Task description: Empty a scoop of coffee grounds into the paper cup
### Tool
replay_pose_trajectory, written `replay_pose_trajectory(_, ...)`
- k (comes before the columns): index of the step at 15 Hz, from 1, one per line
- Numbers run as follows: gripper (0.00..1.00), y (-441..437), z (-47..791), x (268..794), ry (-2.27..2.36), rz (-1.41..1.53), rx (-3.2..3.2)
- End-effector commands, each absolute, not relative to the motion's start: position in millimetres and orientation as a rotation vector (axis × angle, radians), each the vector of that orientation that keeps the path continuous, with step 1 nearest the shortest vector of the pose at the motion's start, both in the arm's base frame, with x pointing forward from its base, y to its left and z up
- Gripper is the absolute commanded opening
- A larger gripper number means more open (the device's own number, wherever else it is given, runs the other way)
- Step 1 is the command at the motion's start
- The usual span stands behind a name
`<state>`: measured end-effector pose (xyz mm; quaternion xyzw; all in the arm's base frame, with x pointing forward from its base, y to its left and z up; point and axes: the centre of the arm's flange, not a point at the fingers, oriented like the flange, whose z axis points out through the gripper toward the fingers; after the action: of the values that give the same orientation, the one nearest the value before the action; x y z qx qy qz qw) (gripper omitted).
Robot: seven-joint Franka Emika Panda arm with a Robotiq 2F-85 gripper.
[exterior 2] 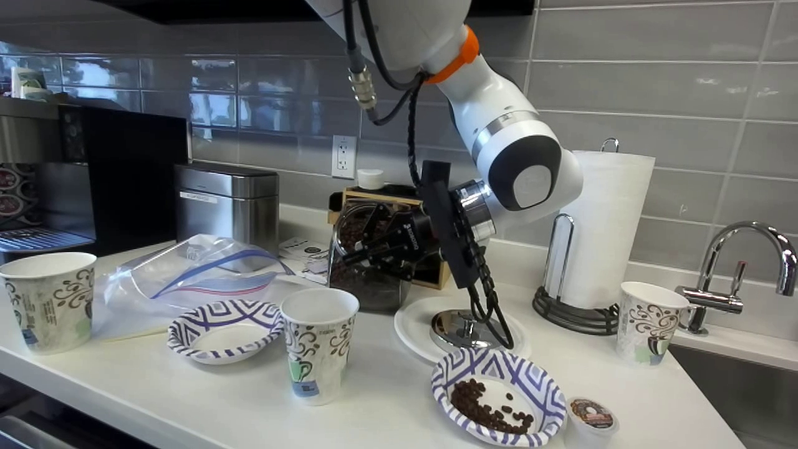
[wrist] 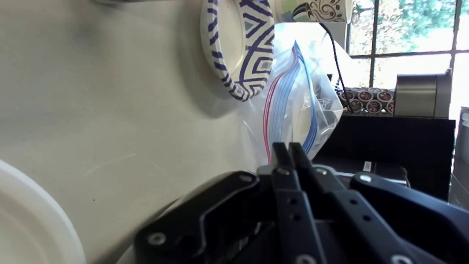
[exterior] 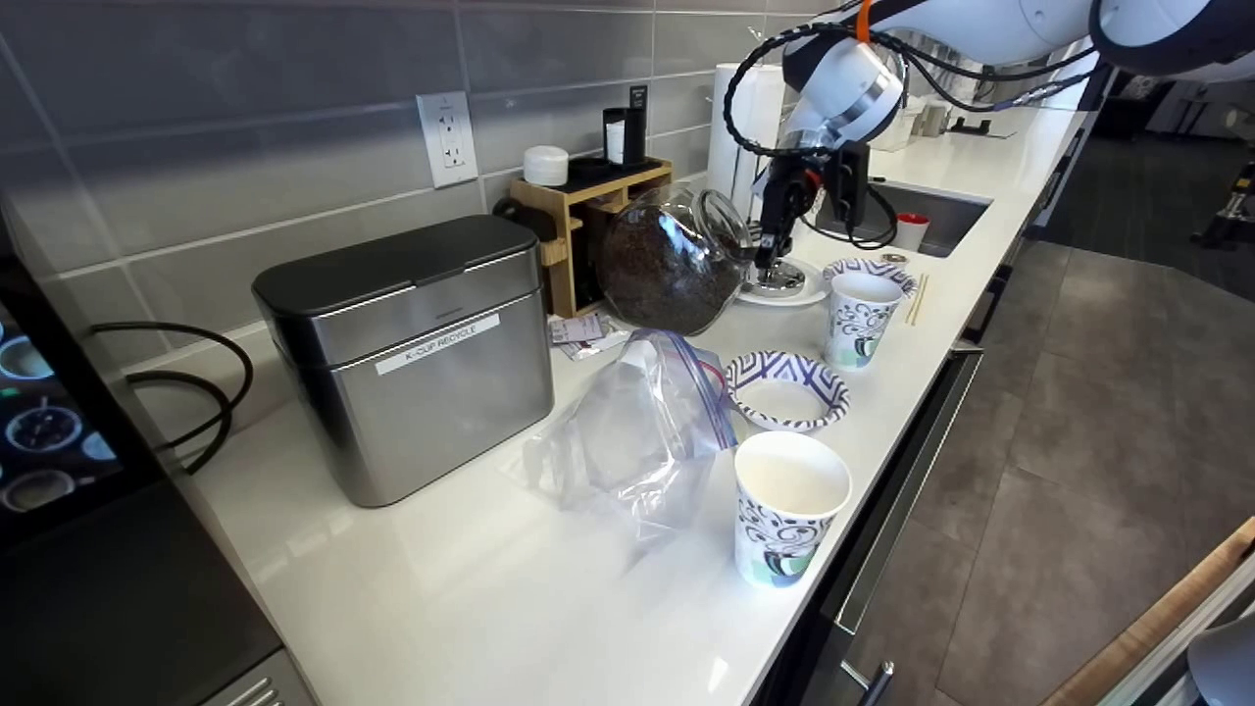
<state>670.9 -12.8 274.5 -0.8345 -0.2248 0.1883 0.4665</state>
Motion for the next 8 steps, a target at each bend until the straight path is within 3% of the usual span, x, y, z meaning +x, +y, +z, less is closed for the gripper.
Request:
replay_pose_trajectory(1, 0.01, -15.6, 273.4, 678.6, -0.533, 0.506, -2.040)
replay_pose_trajectory(8, 0.01, -31.9, 301.1, 677.1, -0.499, 0.502, -2.055)
